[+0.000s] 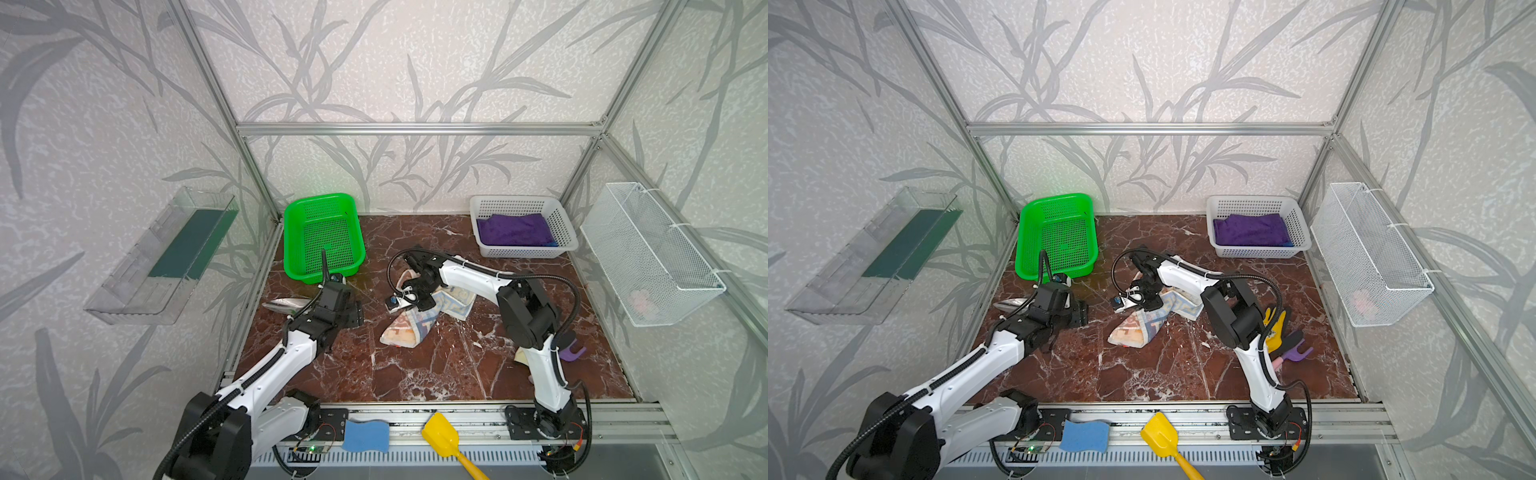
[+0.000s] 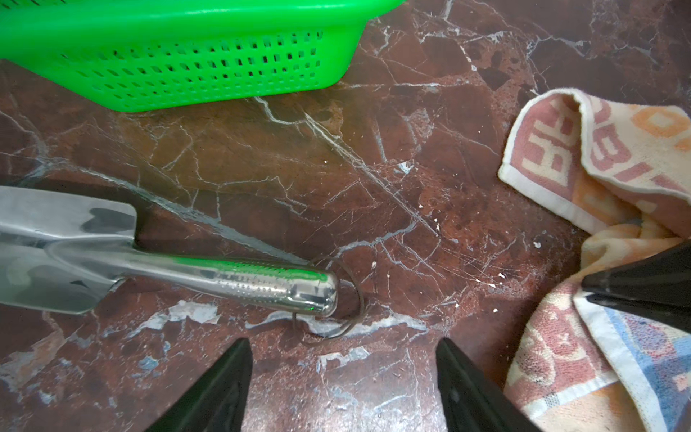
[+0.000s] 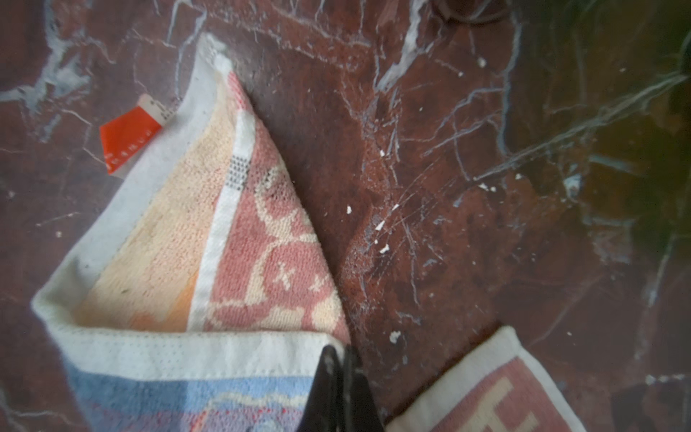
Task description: Fold and stack the towels
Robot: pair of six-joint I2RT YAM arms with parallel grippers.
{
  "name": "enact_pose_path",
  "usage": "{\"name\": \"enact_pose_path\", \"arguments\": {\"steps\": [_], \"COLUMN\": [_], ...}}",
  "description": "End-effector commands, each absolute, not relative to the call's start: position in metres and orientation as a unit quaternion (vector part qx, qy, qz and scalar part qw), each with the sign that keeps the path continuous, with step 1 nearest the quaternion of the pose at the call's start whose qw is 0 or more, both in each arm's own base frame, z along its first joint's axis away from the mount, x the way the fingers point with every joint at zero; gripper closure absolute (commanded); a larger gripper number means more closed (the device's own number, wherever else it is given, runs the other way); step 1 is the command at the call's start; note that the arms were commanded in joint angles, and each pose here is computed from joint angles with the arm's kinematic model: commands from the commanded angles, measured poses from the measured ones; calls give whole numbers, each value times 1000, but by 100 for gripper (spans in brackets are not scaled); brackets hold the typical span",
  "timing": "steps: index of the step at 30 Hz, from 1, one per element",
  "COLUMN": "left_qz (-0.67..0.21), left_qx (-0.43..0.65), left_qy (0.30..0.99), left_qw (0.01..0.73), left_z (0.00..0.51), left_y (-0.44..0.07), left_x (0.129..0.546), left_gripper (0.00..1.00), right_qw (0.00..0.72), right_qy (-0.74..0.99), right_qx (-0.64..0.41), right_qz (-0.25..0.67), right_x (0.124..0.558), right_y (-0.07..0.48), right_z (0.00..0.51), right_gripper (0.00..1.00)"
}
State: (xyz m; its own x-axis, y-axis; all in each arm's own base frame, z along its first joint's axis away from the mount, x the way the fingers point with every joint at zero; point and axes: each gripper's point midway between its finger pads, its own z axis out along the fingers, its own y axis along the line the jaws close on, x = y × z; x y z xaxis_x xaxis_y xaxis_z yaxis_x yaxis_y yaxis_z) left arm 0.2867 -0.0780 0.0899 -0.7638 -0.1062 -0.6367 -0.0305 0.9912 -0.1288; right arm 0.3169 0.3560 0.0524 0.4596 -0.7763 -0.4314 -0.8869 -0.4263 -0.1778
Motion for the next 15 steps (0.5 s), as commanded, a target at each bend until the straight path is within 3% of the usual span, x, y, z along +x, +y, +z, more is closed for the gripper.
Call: {"name": "enact_pose_path", "arguments": {"steps": [1,15], "left_qz": [-80,-75], "left_qx": [0,191], "left_qy": [931,895], "left_qw": [357,395], "left_z": [103,124], "left_y": [-93,-134], "left_x": [300,332], "left_gripper": [22,19], "right_qw": [266,433], "right_qy": [510,643], "right_qx": [-802,-600], "right_qz": [159,198], "right_x": [325,357], "right_y": [359,308], "right_z": [98,174], "right_gripper": [100,100]}}
